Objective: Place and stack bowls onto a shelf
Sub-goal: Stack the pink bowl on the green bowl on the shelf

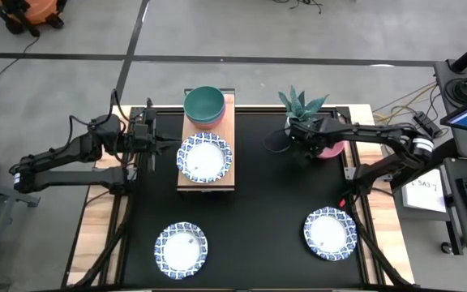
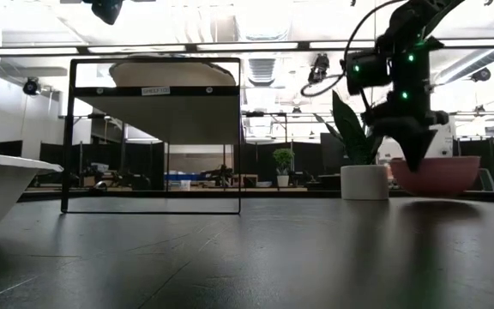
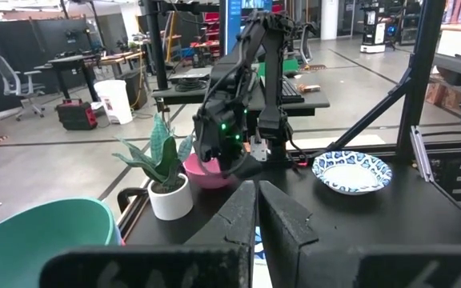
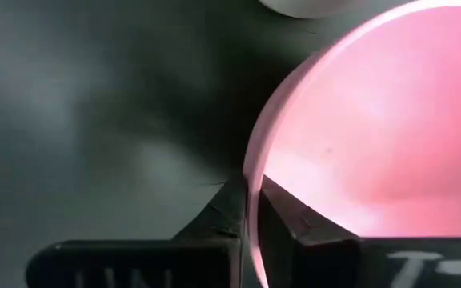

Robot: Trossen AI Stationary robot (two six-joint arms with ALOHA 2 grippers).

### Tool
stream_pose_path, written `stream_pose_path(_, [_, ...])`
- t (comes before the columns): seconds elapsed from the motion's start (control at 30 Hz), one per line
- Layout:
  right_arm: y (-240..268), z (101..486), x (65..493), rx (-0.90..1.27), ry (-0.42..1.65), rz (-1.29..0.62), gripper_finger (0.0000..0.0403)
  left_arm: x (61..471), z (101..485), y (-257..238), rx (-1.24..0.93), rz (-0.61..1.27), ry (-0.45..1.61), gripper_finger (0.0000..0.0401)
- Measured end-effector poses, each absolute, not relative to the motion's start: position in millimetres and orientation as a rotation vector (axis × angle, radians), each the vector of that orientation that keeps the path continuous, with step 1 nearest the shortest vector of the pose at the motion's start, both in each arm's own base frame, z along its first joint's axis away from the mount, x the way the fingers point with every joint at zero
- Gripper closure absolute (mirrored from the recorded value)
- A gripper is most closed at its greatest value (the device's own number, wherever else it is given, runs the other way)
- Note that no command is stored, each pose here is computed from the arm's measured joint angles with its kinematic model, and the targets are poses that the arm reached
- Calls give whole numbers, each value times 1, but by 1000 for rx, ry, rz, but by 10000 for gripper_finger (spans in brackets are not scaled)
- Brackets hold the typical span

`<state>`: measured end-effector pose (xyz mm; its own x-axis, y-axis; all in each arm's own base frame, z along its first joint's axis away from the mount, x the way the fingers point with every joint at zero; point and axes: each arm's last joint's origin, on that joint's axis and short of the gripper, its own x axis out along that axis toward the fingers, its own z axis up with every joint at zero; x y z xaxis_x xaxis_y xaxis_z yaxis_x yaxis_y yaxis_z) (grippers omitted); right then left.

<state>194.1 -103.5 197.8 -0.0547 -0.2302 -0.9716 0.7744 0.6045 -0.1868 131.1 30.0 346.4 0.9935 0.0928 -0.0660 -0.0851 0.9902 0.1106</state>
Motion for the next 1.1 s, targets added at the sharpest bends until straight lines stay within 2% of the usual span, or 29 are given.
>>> stream_pose_path(0.2, [-90, 228, 211, 623, 1309, -726, 393, 131, 346, 30, 108, 90, 71, 401])
stream_pose_path(0.37, [-66, 266, 237, 644, 1202, -508, 394, 131, 346, 30, 108, 89, 71, 401])
stream_pose_path(0.67, [-20, 357, 273, 446, 833, -180, 394, 131, 346, 30, 134, 89, 72, 401])
stream_pose_path(0.87, [-16, 398, 285, 271, 554, -115, 394, 131, 346, 30, 151, 89, 73, 401])
stream_pose_path(1.1, [-35, 410, 299, 120, 376, -145, 394, 131, 348, 30, 162, 95, 57, 401])
